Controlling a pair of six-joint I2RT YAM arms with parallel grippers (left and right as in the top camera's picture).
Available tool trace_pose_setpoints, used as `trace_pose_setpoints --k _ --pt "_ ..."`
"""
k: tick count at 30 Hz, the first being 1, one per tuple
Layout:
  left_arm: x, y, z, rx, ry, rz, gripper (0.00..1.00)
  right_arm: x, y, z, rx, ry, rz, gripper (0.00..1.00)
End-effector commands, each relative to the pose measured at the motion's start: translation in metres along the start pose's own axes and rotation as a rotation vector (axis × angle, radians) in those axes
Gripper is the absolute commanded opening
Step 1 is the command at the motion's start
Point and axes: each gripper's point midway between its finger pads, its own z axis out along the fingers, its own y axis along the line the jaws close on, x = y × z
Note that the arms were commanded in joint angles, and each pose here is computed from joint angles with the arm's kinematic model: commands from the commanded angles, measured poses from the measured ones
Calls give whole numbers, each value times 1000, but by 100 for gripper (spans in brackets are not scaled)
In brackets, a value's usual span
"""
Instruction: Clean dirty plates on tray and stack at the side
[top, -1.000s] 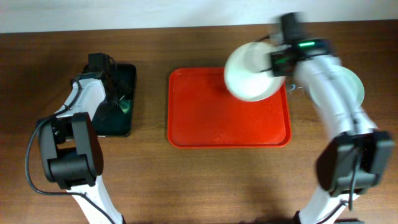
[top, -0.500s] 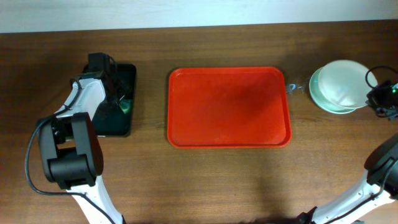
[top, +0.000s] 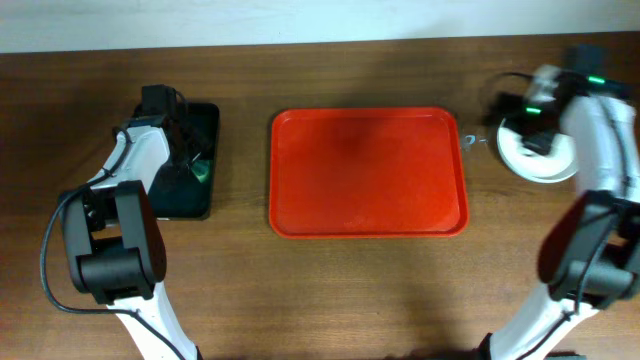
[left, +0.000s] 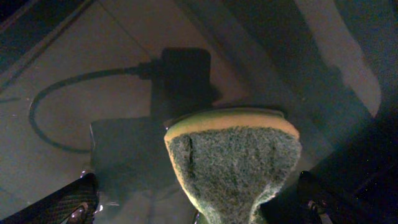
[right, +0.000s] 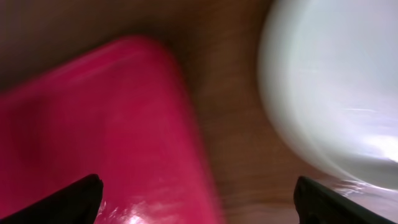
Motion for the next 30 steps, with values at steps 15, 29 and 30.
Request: trace_pose_setpoints --k 15,29,30 --pt "-11 -3 -9 14 -30 -4 99 83 79 -114 69 -71 -230 99" --pt "-11 -3 -9 14 -30 -4 99 149 47 -165 178 29 -257 99" --pt "-11 -3 -9 14 -30 -4 99 144 52 -173 149 -44 -262 98"
